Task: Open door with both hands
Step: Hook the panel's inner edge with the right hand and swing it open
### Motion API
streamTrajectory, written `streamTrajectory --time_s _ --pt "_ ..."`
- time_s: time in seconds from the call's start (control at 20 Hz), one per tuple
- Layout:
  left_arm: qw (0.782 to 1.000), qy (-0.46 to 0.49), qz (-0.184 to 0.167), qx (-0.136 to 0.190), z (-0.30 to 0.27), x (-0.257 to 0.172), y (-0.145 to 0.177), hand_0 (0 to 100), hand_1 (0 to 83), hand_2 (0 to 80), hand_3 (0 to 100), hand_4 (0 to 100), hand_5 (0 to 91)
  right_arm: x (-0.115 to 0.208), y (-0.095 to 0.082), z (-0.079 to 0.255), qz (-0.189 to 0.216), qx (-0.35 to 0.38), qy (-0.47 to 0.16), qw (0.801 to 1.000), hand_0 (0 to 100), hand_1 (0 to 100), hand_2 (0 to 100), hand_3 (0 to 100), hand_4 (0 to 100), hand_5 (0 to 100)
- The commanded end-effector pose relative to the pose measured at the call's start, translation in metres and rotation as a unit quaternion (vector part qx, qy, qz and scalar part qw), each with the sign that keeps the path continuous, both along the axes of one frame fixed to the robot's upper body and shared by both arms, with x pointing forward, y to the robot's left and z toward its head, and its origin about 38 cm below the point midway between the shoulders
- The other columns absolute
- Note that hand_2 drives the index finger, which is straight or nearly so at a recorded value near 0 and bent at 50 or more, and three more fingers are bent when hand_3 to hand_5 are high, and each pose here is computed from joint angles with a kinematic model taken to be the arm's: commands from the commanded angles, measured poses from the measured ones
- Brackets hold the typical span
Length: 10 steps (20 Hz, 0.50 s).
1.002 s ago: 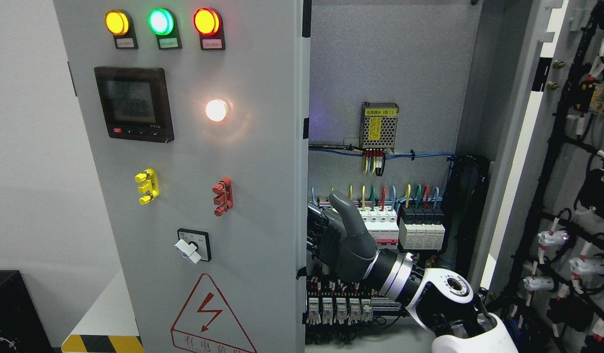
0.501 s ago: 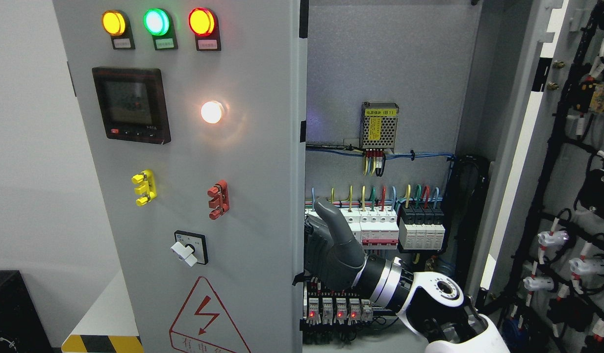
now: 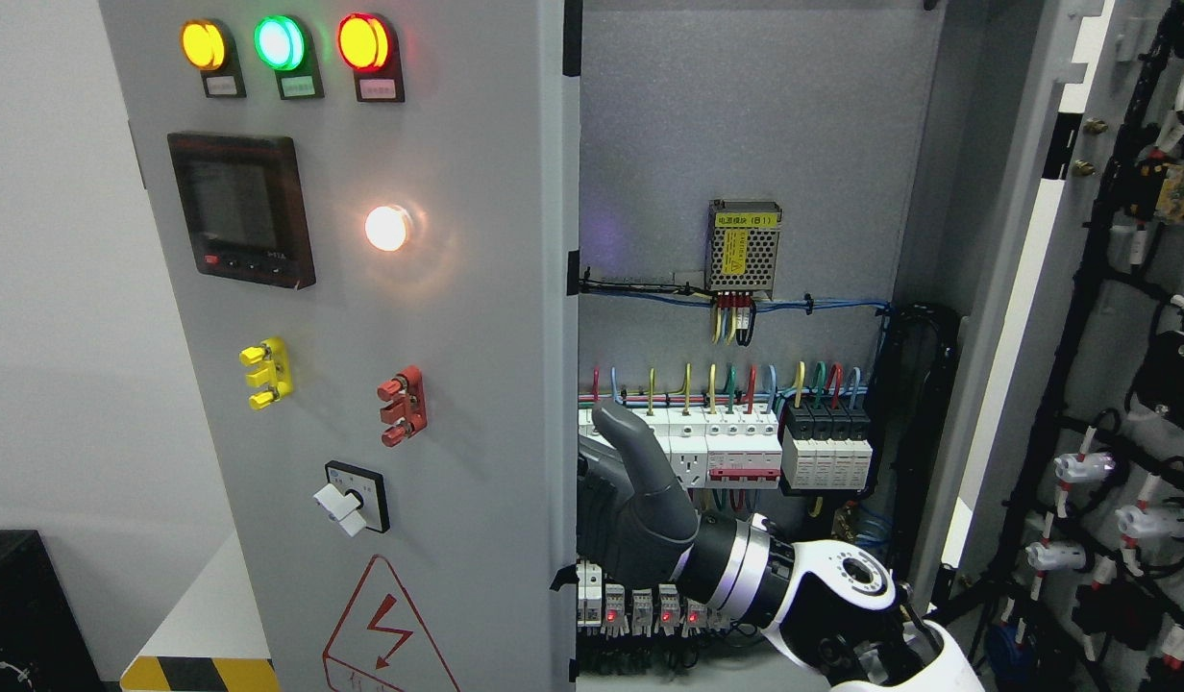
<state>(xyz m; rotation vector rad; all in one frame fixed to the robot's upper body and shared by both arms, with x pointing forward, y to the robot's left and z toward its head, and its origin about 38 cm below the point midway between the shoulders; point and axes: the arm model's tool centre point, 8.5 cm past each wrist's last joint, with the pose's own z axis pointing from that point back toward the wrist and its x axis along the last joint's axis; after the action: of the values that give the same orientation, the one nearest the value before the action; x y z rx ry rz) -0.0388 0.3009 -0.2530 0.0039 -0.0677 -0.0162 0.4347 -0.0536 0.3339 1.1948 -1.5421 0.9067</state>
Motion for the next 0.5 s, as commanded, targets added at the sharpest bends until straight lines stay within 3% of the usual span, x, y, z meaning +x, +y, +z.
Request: streamTrajectory --time_s 0.0,0.3,0.45 --pt "1.000 0.001 -0.001 -0.001 0.000 0.000 -0.001 0 0.0 0.0 0 0 0.0 -0.030 0.021 0.003 0.044 -0.006 -0.023 0.999 0 0 0 0 0 0" --pt "1.000 0.001 -0.001 0.001 0.000 0.000 0.002 0 0.0 0.0 0 0 0.0 -0.048 0.033 0.002 0.071 -0.014 -0.033 0.997 0 0 0 0 0 0" --pt "1.000 0.000 -0.001 0.000 0.000 0.000 0.000 0 0.0 0.0 0 0 0.0 -0.062 0.042 0.001 0.106 -0.002 -0.020 0.994 0 0 0 0 0 0"
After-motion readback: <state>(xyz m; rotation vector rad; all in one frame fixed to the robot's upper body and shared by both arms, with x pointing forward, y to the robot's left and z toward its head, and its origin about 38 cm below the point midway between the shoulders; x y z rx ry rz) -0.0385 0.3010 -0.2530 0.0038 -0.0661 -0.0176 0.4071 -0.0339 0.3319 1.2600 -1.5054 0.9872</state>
